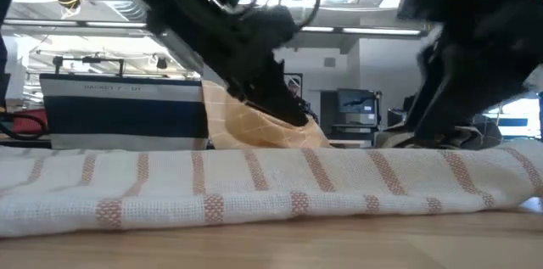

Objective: Fold towel
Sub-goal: Fold the white towel

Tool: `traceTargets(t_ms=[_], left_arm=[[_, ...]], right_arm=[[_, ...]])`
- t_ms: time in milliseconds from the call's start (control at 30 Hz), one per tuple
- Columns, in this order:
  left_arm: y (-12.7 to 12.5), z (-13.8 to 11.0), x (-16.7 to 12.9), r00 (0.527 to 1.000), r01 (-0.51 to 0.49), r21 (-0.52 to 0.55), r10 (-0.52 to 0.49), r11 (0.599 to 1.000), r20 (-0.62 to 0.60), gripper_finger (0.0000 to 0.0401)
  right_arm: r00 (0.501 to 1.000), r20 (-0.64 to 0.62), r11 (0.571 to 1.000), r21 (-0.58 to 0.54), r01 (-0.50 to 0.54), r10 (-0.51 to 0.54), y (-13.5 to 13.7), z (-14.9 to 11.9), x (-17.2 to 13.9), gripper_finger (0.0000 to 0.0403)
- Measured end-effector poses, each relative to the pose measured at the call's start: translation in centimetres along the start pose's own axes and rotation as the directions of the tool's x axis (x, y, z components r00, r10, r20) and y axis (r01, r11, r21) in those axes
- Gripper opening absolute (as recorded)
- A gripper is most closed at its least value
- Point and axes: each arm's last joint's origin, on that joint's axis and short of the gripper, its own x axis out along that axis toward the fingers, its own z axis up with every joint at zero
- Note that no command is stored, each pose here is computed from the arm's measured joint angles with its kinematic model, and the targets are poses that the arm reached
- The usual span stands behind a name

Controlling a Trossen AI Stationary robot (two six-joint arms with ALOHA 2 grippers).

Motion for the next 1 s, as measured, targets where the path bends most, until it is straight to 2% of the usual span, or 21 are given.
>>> traceTargets(t_ms=[167, 267, 533, 800, 1000], left_arm=[[2.6, -1.3, 2.1, 0.996, -0.065, -0.011, 0.064, 0.998, -0.065, 0.01], [3.4, -1.7, 2.8, 0.994, -0.085, -0.025, 0.084, 0.996, -0.063, 0.01], [3.7, -1.6, 3.2, 0.996, -0.077, -0.021, 0.076, 0.997, -0.04, 0.01], [3.8, -1.4, 3.0, 0.996, -0.071, -0.04, 0.07, 0.997, -0.047, 0.01], [5.9, 0.1, 3.4, 0.998, -0.057, -0.058, 0.054, 0.997, -0.043, 0.01]], right_arm=[[0.999, 0.0, 0.994, 0.1, -0.034, 0.034, -1.8, -0.7, 2.2, 0.0209], [0.998, 0.001, 0.988, 0.142, -0.056, 0.057, -2.2, -0.9, 2.8, 0.0209], [0.999, -0.017, 0.99, 0.136, -0.038, 0.04, -2.4, -1.6, 3.4, 0.0209], [0.998, -0.017, 0.989, 0.133, -0.064, 0.067, -1.9, -1.7, 4.1, 0.0209], [0.997, -0.025, 0.992, 0.111, -0.067, 0.07, -1.9, -1.8, 4.1, 0.0209]])
